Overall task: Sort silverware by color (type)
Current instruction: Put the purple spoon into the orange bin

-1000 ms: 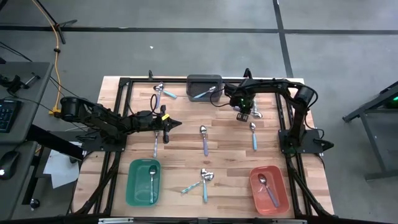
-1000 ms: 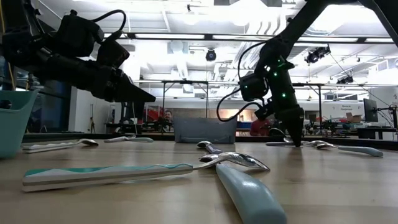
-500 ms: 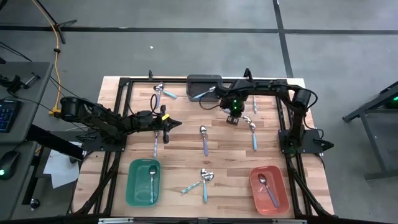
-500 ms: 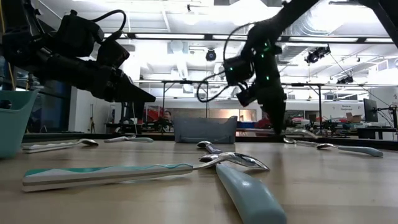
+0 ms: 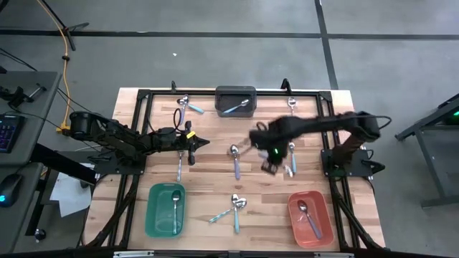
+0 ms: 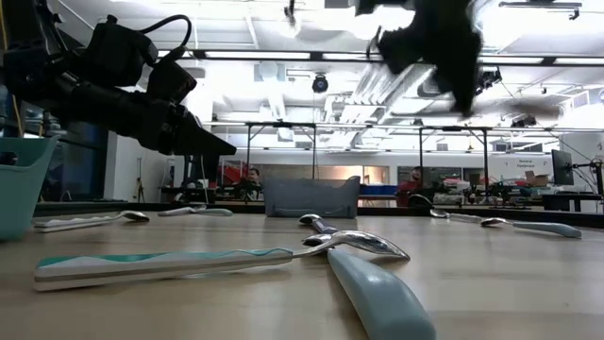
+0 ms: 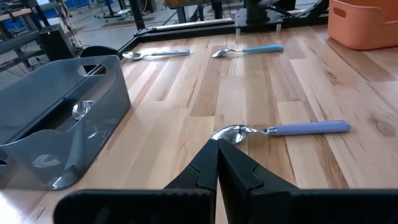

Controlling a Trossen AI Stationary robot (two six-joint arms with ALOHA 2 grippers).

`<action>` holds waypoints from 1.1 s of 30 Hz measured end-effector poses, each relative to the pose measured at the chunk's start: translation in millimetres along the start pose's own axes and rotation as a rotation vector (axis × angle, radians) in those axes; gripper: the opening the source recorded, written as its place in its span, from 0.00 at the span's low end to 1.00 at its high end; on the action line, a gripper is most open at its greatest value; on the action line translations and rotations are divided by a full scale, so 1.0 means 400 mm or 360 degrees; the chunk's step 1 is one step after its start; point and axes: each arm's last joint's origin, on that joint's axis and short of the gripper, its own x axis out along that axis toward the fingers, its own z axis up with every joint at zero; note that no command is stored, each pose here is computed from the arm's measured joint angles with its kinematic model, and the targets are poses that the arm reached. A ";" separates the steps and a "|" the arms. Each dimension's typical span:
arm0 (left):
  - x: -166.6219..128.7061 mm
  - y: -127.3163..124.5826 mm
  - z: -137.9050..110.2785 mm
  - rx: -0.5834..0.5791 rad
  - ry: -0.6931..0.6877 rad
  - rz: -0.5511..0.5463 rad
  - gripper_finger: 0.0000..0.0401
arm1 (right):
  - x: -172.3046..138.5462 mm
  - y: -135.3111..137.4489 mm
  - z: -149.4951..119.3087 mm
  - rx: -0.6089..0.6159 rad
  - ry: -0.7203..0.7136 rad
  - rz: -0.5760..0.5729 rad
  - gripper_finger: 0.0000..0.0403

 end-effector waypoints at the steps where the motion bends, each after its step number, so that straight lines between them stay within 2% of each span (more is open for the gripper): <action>1: 0.000 0.000 0.000 0.0000 0.0000 0.0000 0.00 | -0.007 0.028 -0.025 0.0039 -0.0005 0.0034 0.07; 9: 0.000 0.000 0.000 -0.0013 -0.0001 0.0000 0.00 | -0.027 0.222 -0.250 0.0301 -0.0001 0.0230 0.07; 14: 0.000 0.000 0.000 -0.0057 0.0000 -0.0001 0.00 | 0.006 0.285 -0.350 0.0553 -0.0035 0.0195 0.07; 21: -0.001 -0.022 0.001 -0.0053 0.0003 -0.0064 0.00 | 0.105 0.290 -0.425 0.0845 -0.0003 0.0070 0.07; 27: -0.003 -0.047 0.004 -0.0033 -0.0001 -0.0137 0.00 | 0.208 0.281 -0.430 0.0917 0.0051 0.0176 0.07; 33: -0.006 -0.064 0.005 -0.0015 0.0007 -0.0113 0.00 | 0.295 0.229 -0.433 0.1007 0.0148 0.0096 0.07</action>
